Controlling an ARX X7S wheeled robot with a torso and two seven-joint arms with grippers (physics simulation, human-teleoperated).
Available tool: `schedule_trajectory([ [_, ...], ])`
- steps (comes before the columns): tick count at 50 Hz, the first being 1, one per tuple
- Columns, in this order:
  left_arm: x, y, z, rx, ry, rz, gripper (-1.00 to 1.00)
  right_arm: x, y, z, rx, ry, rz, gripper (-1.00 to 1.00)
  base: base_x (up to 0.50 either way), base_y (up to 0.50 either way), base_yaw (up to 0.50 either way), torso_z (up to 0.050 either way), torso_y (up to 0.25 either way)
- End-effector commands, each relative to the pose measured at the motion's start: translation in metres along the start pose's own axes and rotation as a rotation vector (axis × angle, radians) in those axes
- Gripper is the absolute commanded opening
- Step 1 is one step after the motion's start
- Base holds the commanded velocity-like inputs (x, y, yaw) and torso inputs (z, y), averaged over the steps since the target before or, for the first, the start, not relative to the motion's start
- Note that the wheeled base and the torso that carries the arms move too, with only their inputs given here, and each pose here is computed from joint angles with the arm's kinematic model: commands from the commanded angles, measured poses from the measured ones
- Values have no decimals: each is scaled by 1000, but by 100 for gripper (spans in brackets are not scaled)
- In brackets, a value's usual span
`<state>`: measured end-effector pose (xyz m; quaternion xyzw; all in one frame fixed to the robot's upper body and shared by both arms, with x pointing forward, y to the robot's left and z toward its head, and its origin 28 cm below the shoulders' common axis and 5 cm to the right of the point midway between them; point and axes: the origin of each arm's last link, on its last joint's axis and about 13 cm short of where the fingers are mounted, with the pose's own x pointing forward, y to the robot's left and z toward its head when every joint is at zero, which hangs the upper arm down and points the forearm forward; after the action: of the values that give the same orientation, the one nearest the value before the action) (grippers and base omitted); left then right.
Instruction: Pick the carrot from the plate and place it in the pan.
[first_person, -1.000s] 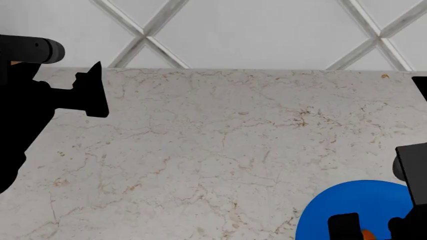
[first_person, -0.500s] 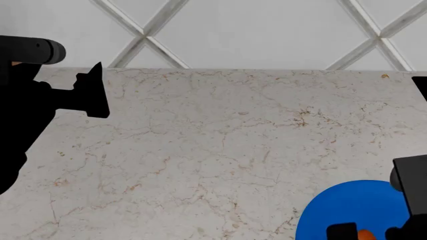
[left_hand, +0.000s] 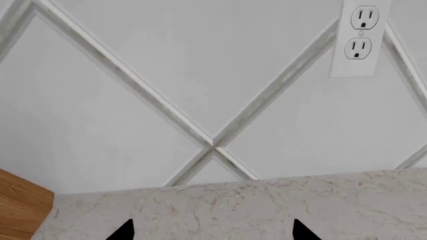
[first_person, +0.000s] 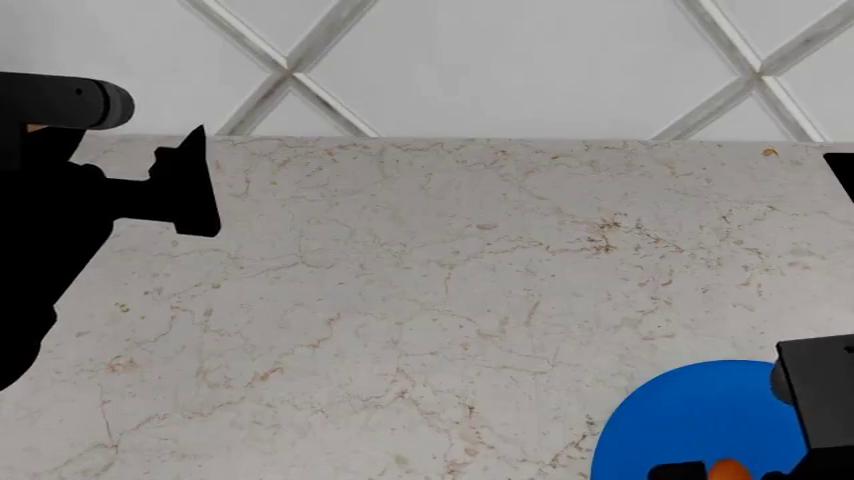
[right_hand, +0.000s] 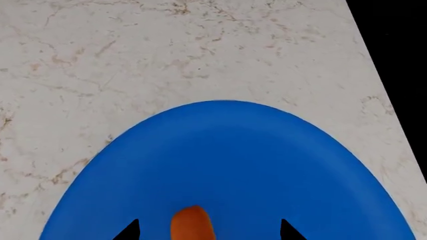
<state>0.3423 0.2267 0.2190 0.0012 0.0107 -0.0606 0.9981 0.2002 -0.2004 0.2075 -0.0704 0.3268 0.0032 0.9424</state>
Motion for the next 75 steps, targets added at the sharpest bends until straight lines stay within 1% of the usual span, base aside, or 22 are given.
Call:
schedule_trajectory([
  [1,0,0,0,1,0,2,100,9,-2,-6,6,7,7,100,0,0,0,0,0],
  [37,1,1,-3,-2,5,3,100,10,1,-9,4,20,15,100,0,0,0,0,0],
  [38,1,1,-3,-2,5,2,100,11,0,-9,0,16,15,-100,0,0,0,0,0],
  [57,1,-1,-3,3,7,-1,100,7,1,-8,-11,8,21,-100,0,0,0,0,0],
  [71,0,-1,-2,2,5,-2,100,-21,3,30,-30,-91,10,-100,0,0,0,0,0],
  [75,-1,-1,-1,2,2,-2,100,-27,4,37,-35,-112,8,-100,0,0,0,0,0],
])
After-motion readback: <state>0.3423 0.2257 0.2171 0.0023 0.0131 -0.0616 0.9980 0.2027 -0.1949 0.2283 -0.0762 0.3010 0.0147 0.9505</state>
